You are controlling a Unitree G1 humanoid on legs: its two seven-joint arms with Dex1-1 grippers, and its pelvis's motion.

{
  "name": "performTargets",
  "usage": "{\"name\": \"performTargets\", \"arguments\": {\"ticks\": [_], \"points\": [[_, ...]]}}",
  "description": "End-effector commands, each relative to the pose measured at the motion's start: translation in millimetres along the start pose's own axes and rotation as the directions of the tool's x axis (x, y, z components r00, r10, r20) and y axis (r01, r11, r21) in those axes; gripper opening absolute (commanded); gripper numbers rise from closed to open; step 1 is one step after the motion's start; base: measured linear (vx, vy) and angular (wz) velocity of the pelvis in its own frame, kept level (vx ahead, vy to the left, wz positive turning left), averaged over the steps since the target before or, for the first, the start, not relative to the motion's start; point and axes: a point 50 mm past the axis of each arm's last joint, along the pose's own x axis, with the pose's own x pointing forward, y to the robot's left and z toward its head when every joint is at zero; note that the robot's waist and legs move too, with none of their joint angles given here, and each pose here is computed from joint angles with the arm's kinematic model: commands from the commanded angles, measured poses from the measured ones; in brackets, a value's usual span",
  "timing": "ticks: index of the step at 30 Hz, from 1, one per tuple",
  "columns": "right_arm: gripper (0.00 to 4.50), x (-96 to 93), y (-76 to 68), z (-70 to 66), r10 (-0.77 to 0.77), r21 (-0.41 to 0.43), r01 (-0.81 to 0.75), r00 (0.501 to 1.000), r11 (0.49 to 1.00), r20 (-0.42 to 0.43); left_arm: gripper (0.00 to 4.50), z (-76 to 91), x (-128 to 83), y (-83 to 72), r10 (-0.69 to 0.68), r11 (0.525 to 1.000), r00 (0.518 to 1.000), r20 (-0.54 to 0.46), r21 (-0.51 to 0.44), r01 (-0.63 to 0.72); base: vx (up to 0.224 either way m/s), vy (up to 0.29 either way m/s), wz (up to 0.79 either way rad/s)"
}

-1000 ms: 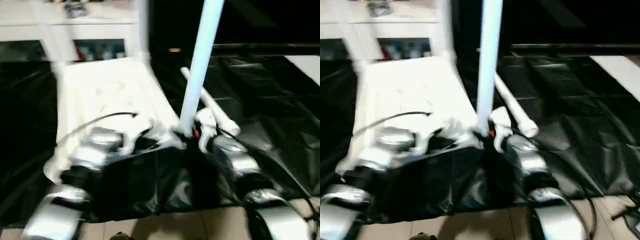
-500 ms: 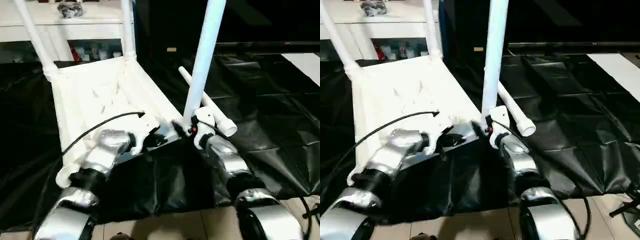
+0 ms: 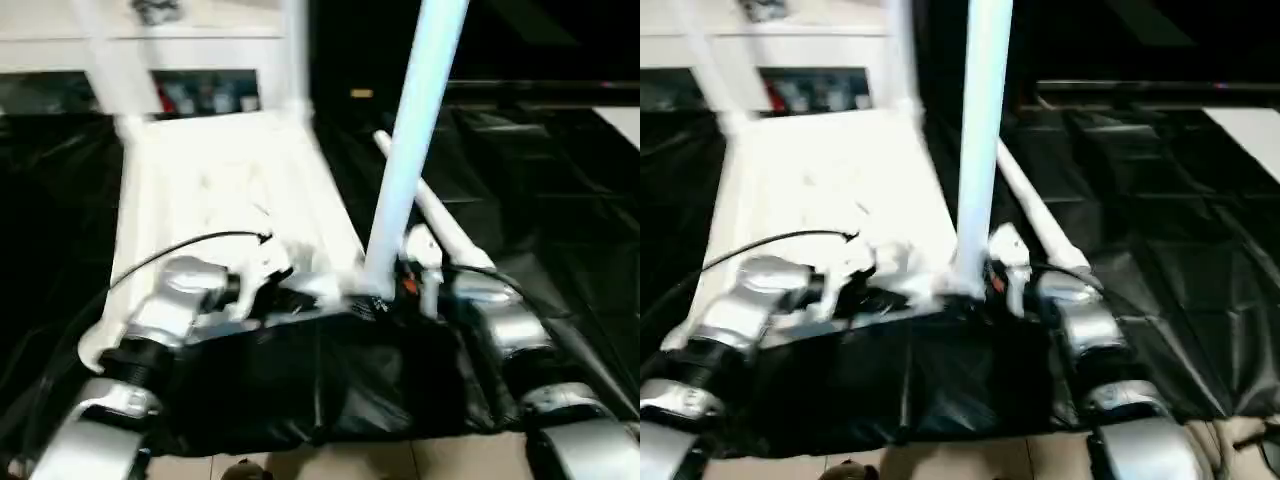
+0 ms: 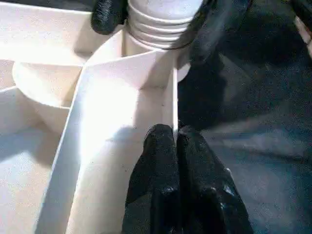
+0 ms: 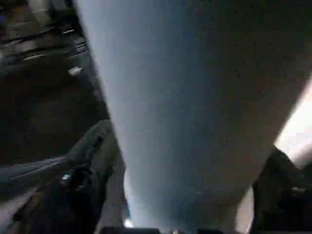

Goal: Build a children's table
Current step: Rotate leg to tighten

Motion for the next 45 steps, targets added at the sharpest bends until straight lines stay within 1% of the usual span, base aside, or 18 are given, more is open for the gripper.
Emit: {"name": "performTargets", "arguments": {"ticks": [1, 8, 13, 16, 19, 20, 22, 25, 26, 27, 28, 29, 33, 34, 39, 42, 43, 45], "points": [[3.31, 21.9, 15.0, 1.9, 0.180, -0.021, -0.181, 0.982, 0.983, -0.049, 0.00, 20.7, 13.2, -0.5, -0.064, 0.995, 0.997, 0.036, 0.078, 0.061, 0.000, 0.000, 0.00], [2.90, 23.3, 19.2, 4.2, 0.249, -0.029, -0.252, 0.966, 0.967, -0.075, 0.00, 16.1, 2.7, 0.2, -0.095, 0.992, 0.995, 0.003, 0.088, 0.094, 0.000, 0.000, 0.00], [2.75, 25.8, 20.6, 3.3, 0.231, -0.024, -0.232, 0.972, 0.972, -0.052, 0.00, 15.8, 3.6, 2.1, -0.062, 0.996, 0.998, 0.021, 0.072, 0.060, 0.000, 0.000, 0.00], [2.73, 29.2, 16.9, 3.6, 0.145, -0.018, -0.146, 0.989, 0.989, -0.015, 0.00, 18.1, 8.1, 5.3, -0.008, 0.999, 0.999, 0.043, 0.053, 0.005, 0.000, 0.000, 0.00], [2.72, 34.5, 5.5, 3.0, -0.051, 0.003, 0.051, 0.999, 0.999, -0.001, 0.00, 21.3, 15.1, 10.8, 0.074, 0.997, 0.995, 0.059, 0.027, -0.076, 0.000, 0.000, 0.00], [2.72, 36.7, 0.0, 2.7, -0.147, 0.029, 0.147, 0.989, 0.989, 0.008, 0.00, 23.9, 19.4, 13.4, 0.117, 0.993, 0.991, 0.069, 0.013, -0.118, 0.000, 0.000, 0.00], [2.71, 41.4, -10.5, 2.1, -0.353, 0.106, 0.349, 0.935, 0.931, 0.026, 0.00, 32.6, 30.8, 18.2, 0.208, 0.978, 0.973, 0.103, -0.022, -0.207, 0.000, 0.000, 0.00], [2.69, 44.5, -15.2, 1.6, -0.469, 0.155, 0.459, 0.882, 0.874, 0.032, 0.00, 38.8, 38.9, 19.7, 0.261, 0.965, 0.958, 0.120, -0.041, -0.258, 0.000, 0.000, 0.00], [2.69, 46.8, -18.1, -0.1, -0.560, 0.180, 0.548, 0.828, 0.817, 0.017, 0.00, 42.8, 45.9, 19.1, 0.291, 0.957, 0.949, 0.118, -0.039, -0.289, 0.000, 0.000, 0.00], [2.69, 47.7, -18.3, -0.6, -0.577, 0.184, 0.566, 0.816, 0.804, 0.014, 0.00, 43.9, 47.9, 18.8, 0.301, 0.954, 0.946, 0.119, -0.042, -0.298, 0.000, 0.000, 0.00], [2.69, 52.4, -18.7, -3.1, -0.660, 0.205, 0.647, 0.751, 0.735, -0.005, 0.00, 49.1, 57.8, 17.0, 0.349, 0.937, 0.929, 0.121, -0.058, -0.344, 0.000, 0.000, 0.00], [2.69, 55.9, -17.6, -4.3, -0.686, 0.217, 0.672, 0.727, 0.708, -0.012, 0.00, 51.9, 63.1, 15.4, 0.366, 0.931, 0.922, 0.126, -0.067, -0.360, 0.000, 0.000, 0.00], [2.69, 62.2, -15.8, -4.1, -0.717, 0.214, 0.703, 0.697, 0.679, -0.014, 0.00, 53.9, 71.3, 12.0, 0.381, 0.924, 0.915, 0.134, -0.078, -0.374, 0.000, 0.000, 0.00], [3.25, 63.5, -15.7, -2.1, -0.722, 0.209, 0.706, 0.691, 0.677, 0.002, 0.00, 52.9, 72.8, 10.7, 0.377, 0.926, 0.917, 0.131, -0.071, -0.371, 0.000, 0.000, 0.00], [3.67, 62.4, -17.6, 4.4, -0.708, 0.221, 0.683, 0.705, 0.696, 0.051, 0.00, 48.7, 70.3, 11.5, 0.375, 0.927, 0.920, 0.112, -0.062, -0.370, 0.000, 0.000, 0.00], [3.92, 59.2, -18.8, 7.4, -0.697, 0.181, 0.678, 0.714, 0.712, 0.067, 0.00, 46.2, 68.7, 11.6, 0.381, 0.924, 0.919, 0.100, -0.059, -0.377, 0.000, 0.000, 0.00], [4.12, 56.5, -19.4, 8.1, -0.694, 0.161, 0.678, 0.716, 0.717, 0.072, 0.00, 44.9, 68.1, 11.4, 0.382, 0.924, 0.919, 0.095, -0.058, -0.378, 0.000, 0.000, 0.00], [4.12, 49.5, -20.7, 10.5, -0.682, 0.136, 0.669, 0.726, 0.731, 0.093, 0.00, 42.8, 66.9, 11.2, 0.387, 0.922, 0.918, 0.088, -0.056, -0.383, 0.000, 0.000, 0.00]]}}
